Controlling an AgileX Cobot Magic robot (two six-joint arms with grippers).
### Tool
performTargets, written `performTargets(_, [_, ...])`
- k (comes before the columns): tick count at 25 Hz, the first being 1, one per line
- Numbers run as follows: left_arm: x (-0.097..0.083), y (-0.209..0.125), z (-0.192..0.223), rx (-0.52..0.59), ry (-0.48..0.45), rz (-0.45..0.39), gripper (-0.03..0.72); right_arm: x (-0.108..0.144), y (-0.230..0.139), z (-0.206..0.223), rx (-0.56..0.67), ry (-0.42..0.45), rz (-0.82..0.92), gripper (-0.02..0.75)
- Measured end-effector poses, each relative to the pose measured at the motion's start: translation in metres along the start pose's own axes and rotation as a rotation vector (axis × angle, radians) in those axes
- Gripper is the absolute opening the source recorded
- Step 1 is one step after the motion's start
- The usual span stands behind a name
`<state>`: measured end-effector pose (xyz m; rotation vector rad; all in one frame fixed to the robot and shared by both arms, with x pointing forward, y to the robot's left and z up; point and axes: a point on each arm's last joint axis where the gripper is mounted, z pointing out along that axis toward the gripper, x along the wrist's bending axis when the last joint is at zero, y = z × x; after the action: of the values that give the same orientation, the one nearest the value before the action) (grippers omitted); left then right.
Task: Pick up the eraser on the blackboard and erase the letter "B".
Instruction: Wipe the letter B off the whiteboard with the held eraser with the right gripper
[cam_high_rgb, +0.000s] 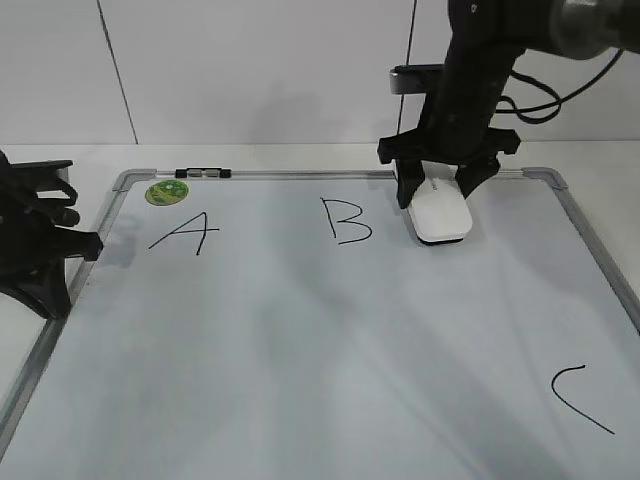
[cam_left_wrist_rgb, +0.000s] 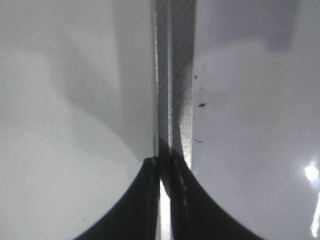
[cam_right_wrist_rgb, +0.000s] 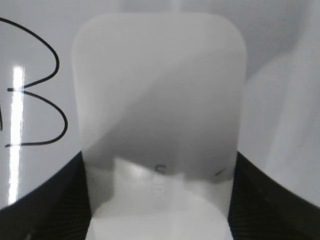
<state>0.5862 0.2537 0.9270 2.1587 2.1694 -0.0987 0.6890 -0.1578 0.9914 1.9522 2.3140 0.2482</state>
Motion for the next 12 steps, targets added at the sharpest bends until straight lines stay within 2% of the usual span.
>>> performTargets(12, [0.0, 0.0, 0.0, 0.002, 0.0, 0.0, 0.024, 0.04, 0.017, 0.039, 0.003, 0.0, -0.082, 0.534])
